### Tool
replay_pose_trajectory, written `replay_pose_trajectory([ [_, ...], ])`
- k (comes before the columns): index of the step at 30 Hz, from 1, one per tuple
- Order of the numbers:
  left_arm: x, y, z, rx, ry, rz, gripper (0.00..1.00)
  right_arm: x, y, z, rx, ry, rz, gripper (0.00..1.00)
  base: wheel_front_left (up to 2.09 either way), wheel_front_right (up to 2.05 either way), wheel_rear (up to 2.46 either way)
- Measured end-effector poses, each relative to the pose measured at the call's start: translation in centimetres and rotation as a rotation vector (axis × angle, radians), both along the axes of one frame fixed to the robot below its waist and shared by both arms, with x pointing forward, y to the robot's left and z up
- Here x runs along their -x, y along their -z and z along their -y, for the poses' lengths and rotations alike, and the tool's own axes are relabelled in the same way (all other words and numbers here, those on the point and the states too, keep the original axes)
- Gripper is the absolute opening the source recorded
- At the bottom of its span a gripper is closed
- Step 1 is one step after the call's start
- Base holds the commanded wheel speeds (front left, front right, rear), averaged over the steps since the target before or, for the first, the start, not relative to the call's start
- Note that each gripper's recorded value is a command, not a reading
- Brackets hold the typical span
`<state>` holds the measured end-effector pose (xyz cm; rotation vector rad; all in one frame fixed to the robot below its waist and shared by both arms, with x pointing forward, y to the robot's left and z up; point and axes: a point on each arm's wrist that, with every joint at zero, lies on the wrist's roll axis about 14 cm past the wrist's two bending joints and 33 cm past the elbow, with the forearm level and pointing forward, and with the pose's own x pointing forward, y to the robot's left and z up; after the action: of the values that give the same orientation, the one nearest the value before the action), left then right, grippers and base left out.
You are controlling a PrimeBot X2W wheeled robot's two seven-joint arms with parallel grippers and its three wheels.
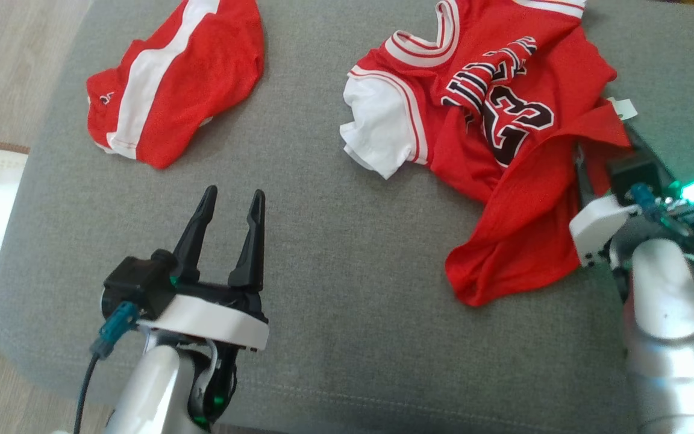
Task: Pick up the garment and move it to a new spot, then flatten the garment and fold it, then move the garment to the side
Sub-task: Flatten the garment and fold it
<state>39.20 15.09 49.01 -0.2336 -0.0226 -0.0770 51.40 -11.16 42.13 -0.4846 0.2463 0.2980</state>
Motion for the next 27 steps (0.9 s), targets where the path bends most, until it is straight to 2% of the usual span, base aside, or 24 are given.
replay_pose_trajectory([
  [2, -0.1, 0.3, 0.0, 0.003, -0.001, -0.009, 1.00, -0.8, -0.3, 0.3, 0.002, 0.012, 0.012, 1.00, 0.00, 0.00, 0.00],
  [3, -0.1, 0.5, 0.0, 0.003, -0.002, -0.014, 1.00, -1.1, -0.5, 0.4, 0.002, 0.017, 0.018, 0.74, 0.00, 0.00, 0.00],
  [4, -0.2, 0.7, 0.0, 0.003, -0.001, -0.019, 1.00, -1.5, -0.7, 0.6, 0.004, 0.024, 0.024, 0.00, 0.00, 0.00, 0.00],
  [9, -0.5, 1.4, 0.1, 0.004, 0.004, -0.037, 1.00, -3.0, -1.1, 2.4, 0.008, 0.078, 0.035, 0.00, 0.00, 0.00, 0.00],
  [15, -1.3, 1.2, 0.5, 0.005, 0.016, -0.029, 1.00, -5.0, -2.9, 7.8, 0.045, 0.187, 0.072, 0.00, 0.00, 0.00, 0.00],
  [22, -1.4, 1.7, 0.5, 0.016, 0.019, -0.041, 1.00, -8.1, -7.2, 12.9, 0.111, 0.273, 0.141, 0.00, 0.00, 0.00, 0.00],
  [27, -1.8, 2.1, 0.4, 0.013, 0.019, -0.052, 1.00, -10.7, -10.4, 14.8, 0.180, 0.292, 0.190, 0.00, 0.00, 0.00, 0.00],
])
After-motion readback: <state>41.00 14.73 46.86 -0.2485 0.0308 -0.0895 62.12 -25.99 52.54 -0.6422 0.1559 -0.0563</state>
